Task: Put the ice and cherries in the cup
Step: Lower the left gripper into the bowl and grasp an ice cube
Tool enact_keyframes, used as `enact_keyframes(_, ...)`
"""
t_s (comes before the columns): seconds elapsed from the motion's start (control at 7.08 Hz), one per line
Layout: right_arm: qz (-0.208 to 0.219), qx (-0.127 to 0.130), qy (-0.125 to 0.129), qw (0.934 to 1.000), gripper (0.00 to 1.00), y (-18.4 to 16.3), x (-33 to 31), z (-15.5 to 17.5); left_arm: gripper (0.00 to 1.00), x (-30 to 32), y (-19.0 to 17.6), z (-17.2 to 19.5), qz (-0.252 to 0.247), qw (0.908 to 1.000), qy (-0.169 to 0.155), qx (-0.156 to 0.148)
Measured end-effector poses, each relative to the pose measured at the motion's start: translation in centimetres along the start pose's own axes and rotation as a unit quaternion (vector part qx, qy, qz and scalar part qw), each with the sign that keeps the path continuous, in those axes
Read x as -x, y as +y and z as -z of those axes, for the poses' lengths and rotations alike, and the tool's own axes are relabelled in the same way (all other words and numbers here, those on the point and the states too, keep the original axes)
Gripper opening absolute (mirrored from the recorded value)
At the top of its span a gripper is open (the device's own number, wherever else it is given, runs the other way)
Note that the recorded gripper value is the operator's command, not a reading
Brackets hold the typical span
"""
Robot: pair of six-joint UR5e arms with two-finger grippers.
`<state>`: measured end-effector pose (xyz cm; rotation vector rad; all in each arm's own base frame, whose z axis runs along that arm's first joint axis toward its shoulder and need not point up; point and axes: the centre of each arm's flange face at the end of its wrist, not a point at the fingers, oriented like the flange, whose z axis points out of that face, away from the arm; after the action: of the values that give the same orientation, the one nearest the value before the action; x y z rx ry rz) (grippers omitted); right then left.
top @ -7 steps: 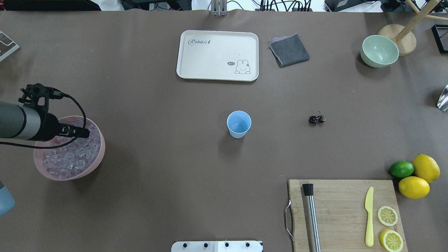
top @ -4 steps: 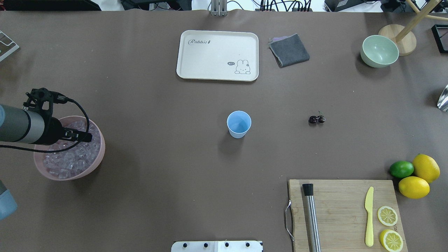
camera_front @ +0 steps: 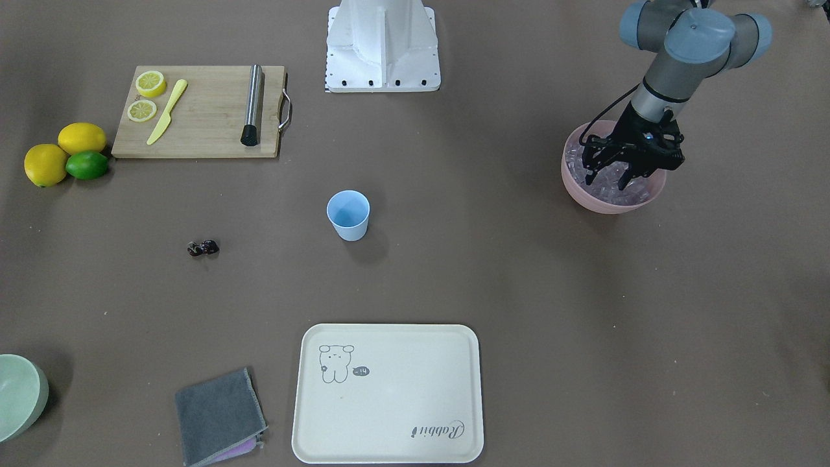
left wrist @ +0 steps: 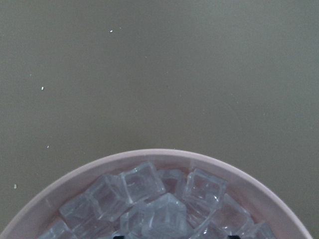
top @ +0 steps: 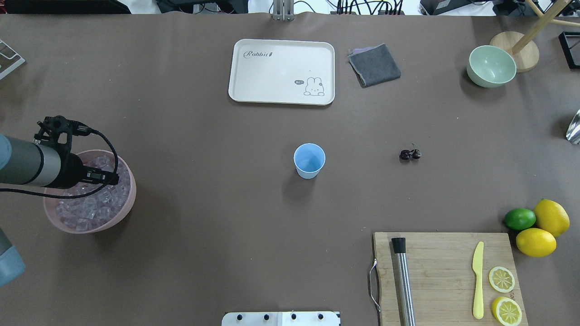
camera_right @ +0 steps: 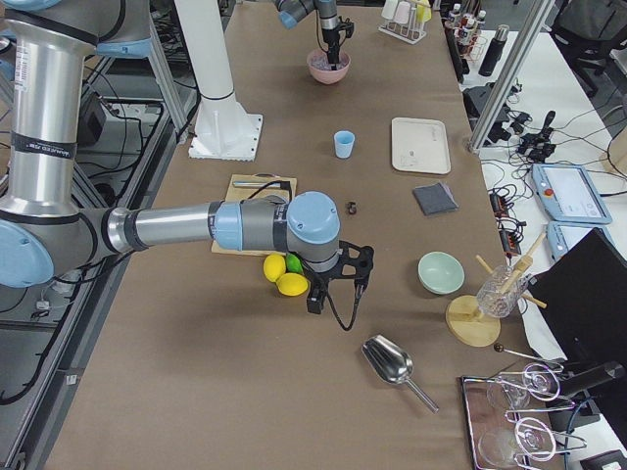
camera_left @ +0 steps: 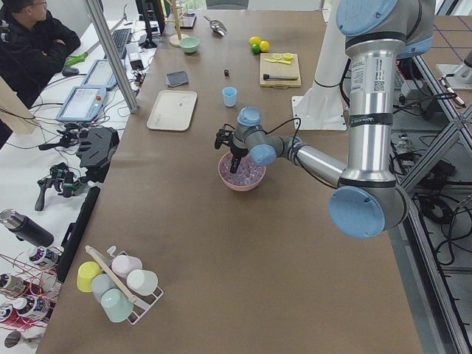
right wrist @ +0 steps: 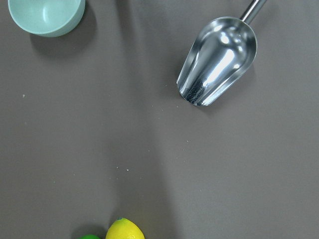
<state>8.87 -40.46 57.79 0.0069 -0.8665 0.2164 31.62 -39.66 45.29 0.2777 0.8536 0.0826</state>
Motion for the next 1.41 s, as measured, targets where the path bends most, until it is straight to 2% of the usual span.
enact_keyframes(0.28,0.001,-0.001,0.0,1.0,1.0,0.0,0.1,0.1,0.35,0.0,0.0,0.0,0.0,1.0,0.0,0.0)
enact_keyframes(0.42,0.001,-0.001,0.0,1.0,1.0,0.0,0.1,0.1,0.23,0.0,0.0,0.0,0.0,1.0,0.0,0.0)
enact_keyframes(0.57,0.002,-0.002,-0.001,1.0,1.0,0.0,0.2,0.2,0.06,0.1,0.0,0.0,0.0,1.0,0.0,0.001)
enact_keyframes(0.71,0.003,-0.003,-0.001,1.0,1.0,0.0,0.3,0.3,0.0,0.1,0.1,0.1,0.0,1.0,0.001,0.001)
enact_keyframes(1.41,0.005,-0.005,-0.003,1.0,1.0,0.1,0.7,0.6,0.0,0.6,-0.2,2.1,0.005,0.9999,0.006,-0.011)
